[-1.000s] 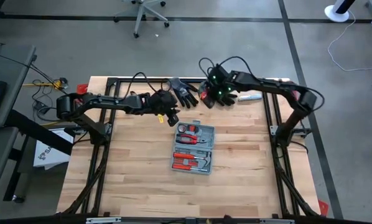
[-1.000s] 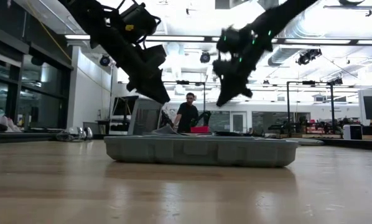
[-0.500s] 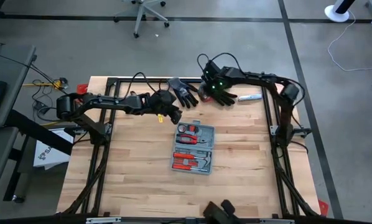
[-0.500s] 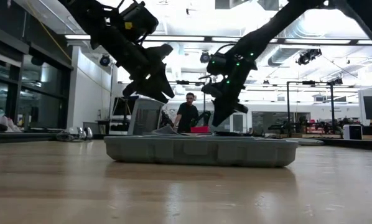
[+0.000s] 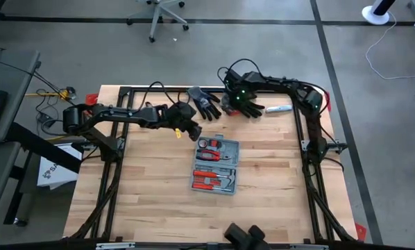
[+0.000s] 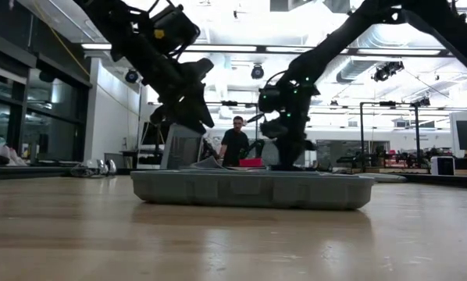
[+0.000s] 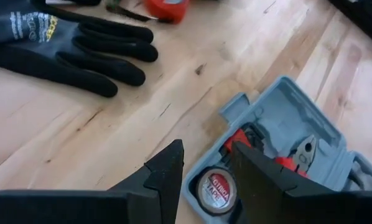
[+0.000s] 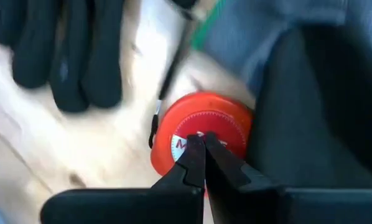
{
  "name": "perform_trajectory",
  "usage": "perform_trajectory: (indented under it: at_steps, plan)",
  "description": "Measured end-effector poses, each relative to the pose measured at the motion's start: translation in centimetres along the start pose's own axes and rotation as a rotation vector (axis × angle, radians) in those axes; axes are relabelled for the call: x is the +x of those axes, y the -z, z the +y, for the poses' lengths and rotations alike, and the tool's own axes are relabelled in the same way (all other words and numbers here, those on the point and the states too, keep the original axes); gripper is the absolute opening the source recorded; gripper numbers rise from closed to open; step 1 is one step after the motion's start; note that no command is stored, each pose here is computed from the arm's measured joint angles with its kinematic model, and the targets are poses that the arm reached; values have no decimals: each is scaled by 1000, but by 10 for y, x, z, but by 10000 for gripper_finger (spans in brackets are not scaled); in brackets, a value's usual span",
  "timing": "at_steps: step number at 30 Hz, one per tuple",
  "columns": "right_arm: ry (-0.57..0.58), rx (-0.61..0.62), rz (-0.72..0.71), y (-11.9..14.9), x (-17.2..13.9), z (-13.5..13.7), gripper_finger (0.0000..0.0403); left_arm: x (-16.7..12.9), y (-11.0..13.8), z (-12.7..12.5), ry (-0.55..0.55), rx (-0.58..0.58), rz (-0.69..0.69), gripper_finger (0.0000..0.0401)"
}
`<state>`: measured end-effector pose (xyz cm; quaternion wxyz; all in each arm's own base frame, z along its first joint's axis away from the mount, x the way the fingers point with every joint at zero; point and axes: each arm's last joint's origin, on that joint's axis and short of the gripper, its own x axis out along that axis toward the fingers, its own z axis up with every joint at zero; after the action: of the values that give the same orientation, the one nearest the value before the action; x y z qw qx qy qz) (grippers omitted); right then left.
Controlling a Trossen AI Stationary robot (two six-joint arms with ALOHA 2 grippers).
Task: Prefit tool cases
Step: Put the orange measuring tool into the gray tool box
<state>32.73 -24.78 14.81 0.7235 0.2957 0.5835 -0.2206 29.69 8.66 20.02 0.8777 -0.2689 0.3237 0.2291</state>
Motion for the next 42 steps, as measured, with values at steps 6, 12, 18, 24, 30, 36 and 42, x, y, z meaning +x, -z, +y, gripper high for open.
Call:
perform_trajectory:
  at_steps: [6,12,18,24,30,36,42]
  plan:
    - [1,-6,104,34,6,12,0,0,5,2,-24,92,48,126]
    - [-3,48,88,75,3,30,0,-1,9,5,-52,114,97,126]
    - [-27,167,43,123,-4,42,0,-1,10,6,-57,152,107,126]
    - [-27,271,-5,165,-13,51,0,-1,10,6,-56,212,107,126]
    - [-1,357,-230,189,-49,62,0,-1,10,6,-57,230,106,126]
    - [-82,347,-280,203,-68,77,0,-1,10,7,-87,231,94,126]
    - [-103,310,-210,212,-55,98,0,4,13,8,-104,209,115,126]
